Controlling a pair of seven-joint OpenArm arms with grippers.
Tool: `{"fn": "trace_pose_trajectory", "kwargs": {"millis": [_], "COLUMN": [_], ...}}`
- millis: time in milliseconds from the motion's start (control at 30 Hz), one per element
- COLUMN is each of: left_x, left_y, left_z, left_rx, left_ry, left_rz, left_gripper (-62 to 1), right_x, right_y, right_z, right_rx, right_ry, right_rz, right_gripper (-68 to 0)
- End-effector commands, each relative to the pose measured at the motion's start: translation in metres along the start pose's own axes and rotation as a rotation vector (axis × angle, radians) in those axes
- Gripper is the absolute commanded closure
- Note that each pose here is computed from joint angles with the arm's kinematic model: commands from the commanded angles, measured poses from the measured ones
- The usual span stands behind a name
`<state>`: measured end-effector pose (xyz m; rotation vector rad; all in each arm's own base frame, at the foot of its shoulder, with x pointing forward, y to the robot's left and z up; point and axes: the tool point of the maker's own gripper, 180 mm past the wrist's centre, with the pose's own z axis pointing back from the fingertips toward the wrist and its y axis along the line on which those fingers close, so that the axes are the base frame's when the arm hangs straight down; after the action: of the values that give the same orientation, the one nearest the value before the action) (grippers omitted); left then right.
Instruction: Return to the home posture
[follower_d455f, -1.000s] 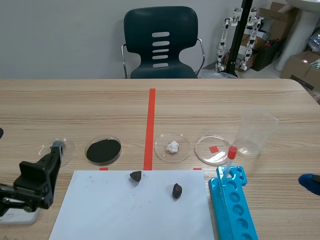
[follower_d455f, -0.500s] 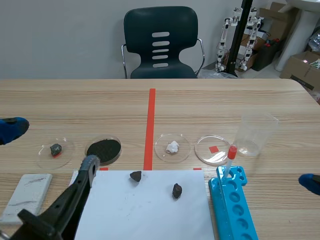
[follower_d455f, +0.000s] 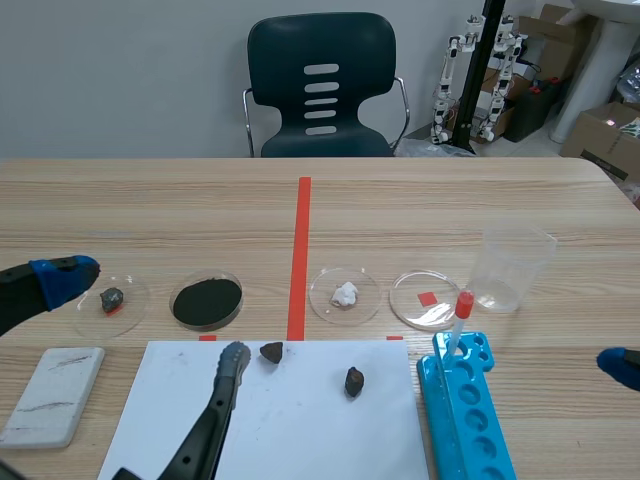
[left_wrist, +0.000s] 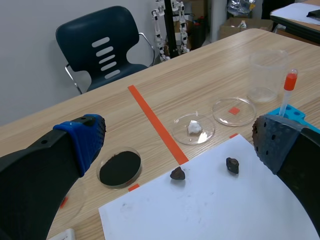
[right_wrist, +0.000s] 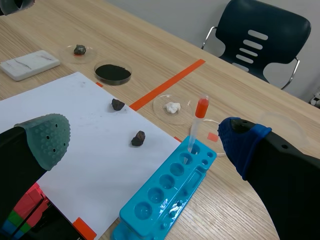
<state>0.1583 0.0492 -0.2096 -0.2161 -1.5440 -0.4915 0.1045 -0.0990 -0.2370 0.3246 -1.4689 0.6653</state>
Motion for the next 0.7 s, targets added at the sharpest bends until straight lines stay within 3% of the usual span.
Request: {"fn": "trace_pose_trajectory", "kwargs": {"millis": [0, 667], "left_x": [0.0052, 0.0046], "left_y": [0.0014, 0.0030], "left_z": [-0.0005, -0.0009], "left_rx": [0.003, 0.006], "left_ry": [-0.021, -0.019], "left_rz": [0.001, -0.006], "left_gripper": [-62.0, -62.0], "right_x": [0.0058, 0.0058], "right_y": [-0.0021, -0.0021], "right_z": [-0.0015, -0.0015], "right_rx": [-0.005, -0.005], "right_ry": [-0.024, -0.024], "right_rz": [-0.001, -0.001], "right_gripper": [-62.1, -62.1]}}
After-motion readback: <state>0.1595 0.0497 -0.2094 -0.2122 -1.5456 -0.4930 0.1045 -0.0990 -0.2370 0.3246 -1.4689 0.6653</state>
